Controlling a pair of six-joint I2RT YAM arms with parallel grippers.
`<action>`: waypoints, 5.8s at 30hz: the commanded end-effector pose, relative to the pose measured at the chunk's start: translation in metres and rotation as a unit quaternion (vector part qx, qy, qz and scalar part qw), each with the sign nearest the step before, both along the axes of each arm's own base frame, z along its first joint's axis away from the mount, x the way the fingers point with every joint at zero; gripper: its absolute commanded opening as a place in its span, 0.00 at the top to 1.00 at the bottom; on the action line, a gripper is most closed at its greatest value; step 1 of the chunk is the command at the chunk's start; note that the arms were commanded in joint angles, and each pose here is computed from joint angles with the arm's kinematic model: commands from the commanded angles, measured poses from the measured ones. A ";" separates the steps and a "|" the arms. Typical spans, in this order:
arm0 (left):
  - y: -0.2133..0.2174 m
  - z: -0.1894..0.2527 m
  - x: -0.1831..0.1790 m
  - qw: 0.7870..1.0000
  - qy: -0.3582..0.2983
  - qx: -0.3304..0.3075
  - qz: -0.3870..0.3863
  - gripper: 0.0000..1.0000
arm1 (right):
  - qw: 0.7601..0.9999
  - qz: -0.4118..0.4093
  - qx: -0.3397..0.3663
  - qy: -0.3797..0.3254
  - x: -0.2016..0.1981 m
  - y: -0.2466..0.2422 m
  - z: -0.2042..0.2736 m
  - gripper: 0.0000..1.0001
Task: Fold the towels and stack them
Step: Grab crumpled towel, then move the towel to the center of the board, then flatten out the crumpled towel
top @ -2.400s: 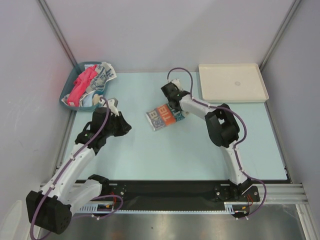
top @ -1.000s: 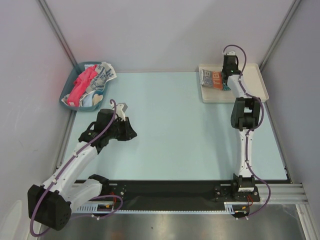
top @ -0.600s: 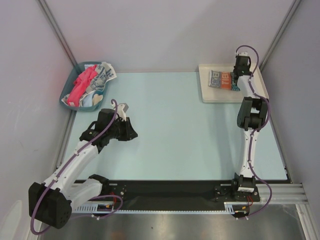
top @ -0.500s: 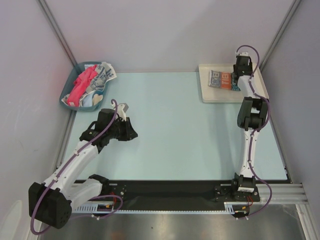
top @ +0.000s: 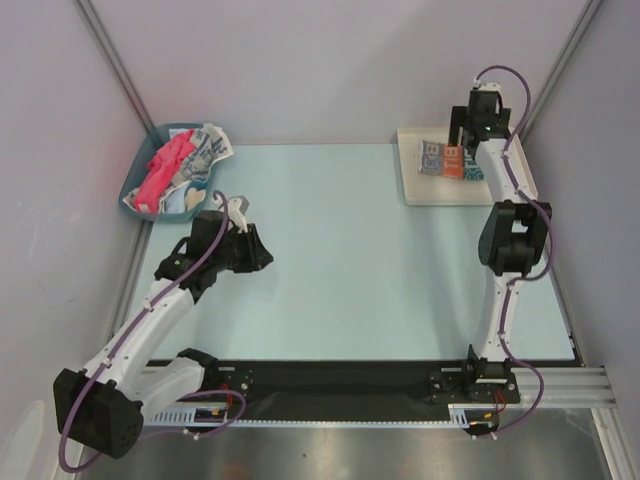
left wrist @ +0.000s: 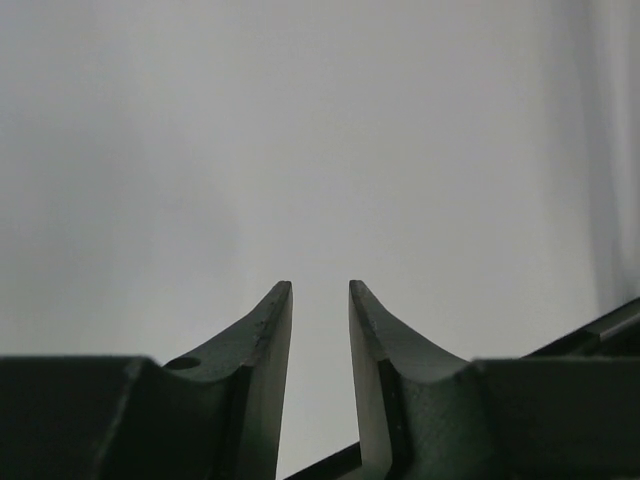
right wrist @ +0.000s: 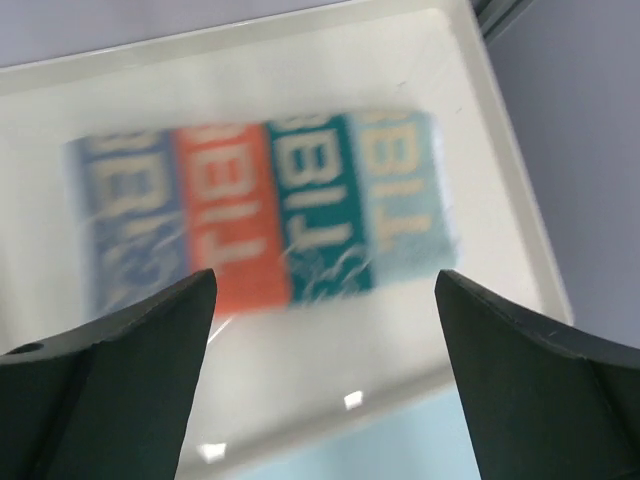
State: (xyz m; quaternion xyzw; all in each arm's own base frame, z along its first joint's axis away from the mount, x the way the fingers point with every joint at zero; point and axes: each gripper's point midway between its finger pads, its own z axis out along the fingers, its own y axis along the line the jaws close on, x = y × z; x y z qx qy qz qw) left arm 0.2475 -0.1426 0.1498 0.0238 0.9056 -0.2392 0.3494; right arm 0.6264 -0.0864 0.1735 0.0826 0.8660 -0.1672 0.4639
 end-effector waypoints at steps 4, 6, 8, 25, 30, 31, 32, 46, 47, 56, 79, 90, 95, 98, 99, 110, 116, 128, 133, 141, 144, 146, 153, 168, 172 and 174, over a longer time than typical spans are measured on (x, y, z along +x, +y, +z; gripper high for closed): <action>0.030 0.101 0.098 0.977 -0.106 0.007 0.187 0.65 | 0.982 0.127 0.120 -0.067 -0.078 0.178 0.070 0.03; 0.065 0.128 0.127 0.954 -0.127 0.021 0.270 0.62 | 0.975 0.152 0.155 -0.041 -0.112 0.205 0.049 0.04; 0.086 0.126 0.156 0.936 -0.121 0.012 0.330 0.60 | 0.965 0.190 0.177 -0.031 -0.136 0.236 0.037 0.04; 0.300 0.047 0.308 0.820 -0.043 0.049 0.569 0.39 | 0.913 0.304 0.270 0.036 -0.271 0.332 -0.020 0.05; 0.309 0.026 0.316 0.810 -0.027 0.044 0.584 0.43 | 0.914 0.303 0.268 0.040 -0.272 0.331 -0.022 0.05; 0.310 0.019 0.316 0.810 -0.019 0.045 0.585 0.44 | 0.913 0.303 0.269 0.038 -0.272 0.331 -0.021 0.05; 0.310 0.014 0.316 0.809 -0.014 0.044 0.586 0.46 | 0.913 0.305 0.268 0.037 -0.272 0.331 -0.020 0.05; 0.272 0.137 0.318 0.835 -0.150 0.026 0.528 1.00 | 0.915 0.303 0.264 0.029 -0.269 0.329 -0.017 0.07; 0.267 0.149 0.314 0.834 -0.163 0.030 0.526 1.00 | 0.916 0.302 0.263 0.028 -0.269 0.328 -0.017 0.07; 0.132 0.272 0.240 0.855 -0.296 0.008 0.425 1.00 | 0.918 0.298 0.261 0.009 -0.265 0.326 -0.010 0.07; -0.079 0.023 0.059 0.981 -0.082 -0.070 0.162 0.90 | 0.929 0.278 0.245 0.005 -0.295 0.324 -0.022 0.08; -0.036 -0.025 0.029 0.979 -0.052 -0.010 0.196 0.49 | 0.929 0.278 0.235 0.075 -0.330 0.347 -0.095 0.33; -0.012 -0.030 0.024 0.972 -0.051 0.008 0.230 0.49 | 0.920 0.297 0.243 0.080 -0.317 0.376 -0.103 0.41; -0.007 -0.031 0.024 0.971 -0.051 0.009 0.232 0.48 | 0.917 0.299 0.248 0.084 -0.313 0.393 -0.111 0.40; -0.006 -0.032 0.023 0.971 -0.050 0.010 0.234 0.48 | 0.918 0.297 0.246 0.090 -0.312 0.395 -0.118 0.40; 0.008 -0.054 0.015 0.972 -0.029 0.011 0.231 0.49 | 0.927 0.268 0.251 0.072 -0.316 0.399 -0.124 0.42; 0.008 -0.063 0.015 0.973 -0.022 0.014 0.228 0.50 | 0.927 0.268 0.253 0.073 -0.305 0.412 -0.124 0.48; 0.008 -0.081 0.013 0.976 -0.004 0.021 0.214 0.49 | 0.948 0.219 0.225 0.060 -0.301 0.386 -0.123 1.00; -0.004 -0.087 0.015 0.983 -0.001 0.013 0.186 0.50 | 0.969 0.170 0.179 0.018 -0.317 0.334 -0.078 1.00; -0.025 -0.109 0.018 0.990 0.028 0.013 0.137 0.53 | 0.976 0.154 0.153 -0.024 -0.326 0.298 -0.029 1.00; -0.031 -0.112 0.024 0.991 0.025 0.010 0.133 0.53 | 0.980 0.142 0.137 -0.020 -0.324 0.292 -0.037 1.00; -0.034 -0.115 0.025 0.992 0.027 0.008 0.126 0.54 | 0.984 0.128 0.122 -0.025 -0.319 0.284 -0.036 1.00; -0.042 -0.120 0.043 0.992 0.018 0.017 0.121 0.54 | 0.981 0.138 0.134 -0.024 -0.310 0.289 -0.032 1.00; -0.054 -0.134 0.048 0.993 0.039 0.025 0.108 0.84 | 0.981 0.130 0.141 -0.014 -0.302 0.279 -0.041 1.00; -0.061 -0.105 0.039 0.995 0.029 -0.006 0.091 1.00 | 0.982 0.126 0.142 -0.018 -0.299 0.271 -0.034 1.00; -0.065 -0.076 0.032 0.996 0.009 -0.027 0.080 1.00 | 0.982 0.120 0.143 -0.026 -0.298 0.263 -0.023 1.00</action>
